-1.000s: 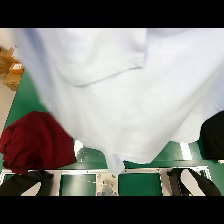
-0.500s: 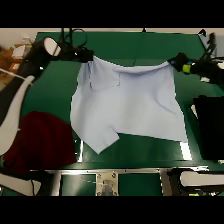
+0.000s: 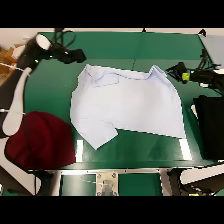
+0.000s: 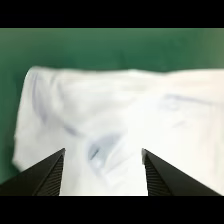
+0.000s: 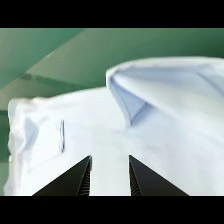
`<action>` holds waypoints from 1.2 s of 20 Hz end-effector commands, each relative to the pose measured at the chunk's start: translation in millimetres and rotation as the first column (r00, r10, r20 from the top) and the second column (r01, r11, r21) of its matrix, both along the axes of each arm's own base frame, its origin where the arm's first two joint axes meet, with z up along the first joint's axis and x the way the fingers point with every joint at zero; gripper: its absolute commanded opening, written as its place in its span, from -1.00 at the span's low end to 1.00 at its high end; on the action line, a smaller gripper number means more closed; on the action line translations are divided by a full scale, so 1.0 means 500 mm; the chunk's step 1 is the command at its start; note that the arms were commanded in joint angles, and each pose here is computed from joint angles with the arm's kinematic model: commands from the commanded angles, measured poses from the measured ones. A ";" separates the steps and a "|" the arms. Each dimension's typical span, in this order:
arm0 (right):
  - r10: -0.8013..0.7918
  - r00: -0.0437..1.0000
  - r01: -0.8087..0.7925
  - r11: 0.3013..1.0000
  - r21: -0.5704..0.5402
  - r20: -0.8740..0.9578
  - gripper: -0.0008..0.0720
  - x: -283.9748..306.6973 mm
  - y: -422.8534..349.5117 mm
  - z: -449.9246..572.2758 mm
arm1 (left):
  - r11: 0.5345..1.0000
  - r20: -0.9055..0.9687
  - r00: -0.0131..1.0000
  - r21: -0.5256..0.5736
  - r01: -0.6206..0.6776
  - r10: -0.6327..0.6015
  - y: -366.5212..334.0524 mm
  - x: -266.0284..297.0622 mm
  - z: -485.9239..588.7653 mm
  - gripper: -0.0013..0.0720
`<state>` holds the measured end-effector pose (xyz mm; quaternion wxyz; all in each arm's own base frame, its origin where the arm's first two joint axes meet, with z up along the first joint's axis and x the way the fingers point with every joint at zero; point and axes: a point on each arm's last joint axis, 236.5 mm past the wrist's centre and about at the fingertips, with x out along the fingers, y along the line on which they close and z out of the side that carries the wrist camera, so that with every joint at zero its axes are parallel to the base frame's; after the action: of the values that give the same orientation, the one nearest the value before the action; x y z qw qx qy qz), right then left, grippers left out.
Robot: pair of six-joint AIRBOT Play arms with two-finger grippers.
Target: Fold the shirts.
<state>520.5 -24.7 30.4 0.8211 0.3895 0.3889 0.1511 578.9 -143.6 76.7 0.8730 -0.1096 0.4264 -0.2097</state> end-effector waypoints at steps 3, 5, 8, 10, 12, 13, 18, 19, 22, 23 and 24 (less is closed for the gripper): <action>-0.030 0.960 0.007 0.997 -0.082 -0.279 -0.19 -0.249 -0.131 -0.042 | 0.997 -0.393 0.916 -0.045 0.068 -0.080 0.179 -0.175 -0.037 0.57; -0.151 0.908 0.095 0.983 -0.159 -0.390 0.08 -0.365 -0.197 -0.080 | 0.994 -0.427 0.899 -0.097 0.058 -0.094 0.193 -0.192 -0.072 0.57; -0.241 0.809 0.182 0.970 -0.160 -0.536 0.31 -0.515 -0.226 -0.150 | 0.978 -0.447 0.876 -0.176 0.111 -0.180 0.162 -0.221 -0.125 0.57; -0.203 0.775 0.176 0.979 -0.105 -0.598 0.31 -0.573 -0.201 -0.198 | 0.967 -0.469 0.856 -0.221 0.127 -0.219 0.146 -0.244 -0.152 0.57; -0.153 0.759 0.131 0.988 -0.081 -0.633 0.30 -0.605 -0.175 -0.231 | 0.960 -0.504 0.826 -0.241 0.144 -0.251 0.139 -0.273 -0.173 0.57; -0.138 0.744 0.116 0.990 -0.077 -0.654 0.30 -0.621 -0.169 -0.245 | 0.954 -0.510 0.815 -0.249 0.164 -0.274 0.137 -0.285 -0.177 0.57; -0.128 0.702 0.110 0.991 -0.071 -0.701 0.31 -0.655 -0.150 -0.300 | 0.945 -0.522 0.795 -0.264 0.195 -0.310 0.133 -0.305 -0.180 0.57; -0.113 0.698 0.099 0.993 -0.061 -0.707 0.31 -0.660 -0.141 -0.310 | 0.944 -0.524 0.792 -0.265 0.197 -0.312 0.133 -0.306 -0.179 0.57; -0.057 0.722 0.073 0.997 -0.006 -0.689 0.30 -0.634 -0.110 -0.323 | 0.939 -0.527 0.784 -0.271 0.212 -0.328 0.132 -0.314 -0.178 0.57; -0.045 0.738 0.064 0.998 0.004 -0.673 0.30 -0.620 -0.101 -0.325 | 0.937 -0.528 0.780 -0.272 0.219 -0.336 0.132 -0.317 -0.177 0.57; -0.043 0.747 0.059 0.998 0.002 -0.664 0.30 -0.610 -0.097 -0.328 | 0.936 -0.529 0.778 -0.274 0.221 -0.338 0.131 -0.319 -0.177 0.57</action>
<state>203.3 -68.7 -116.9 0.6038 0.4589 0.6518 -0.0086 424.2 -77.3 -12.2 0.6561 -0.1911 0.6523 -0.3279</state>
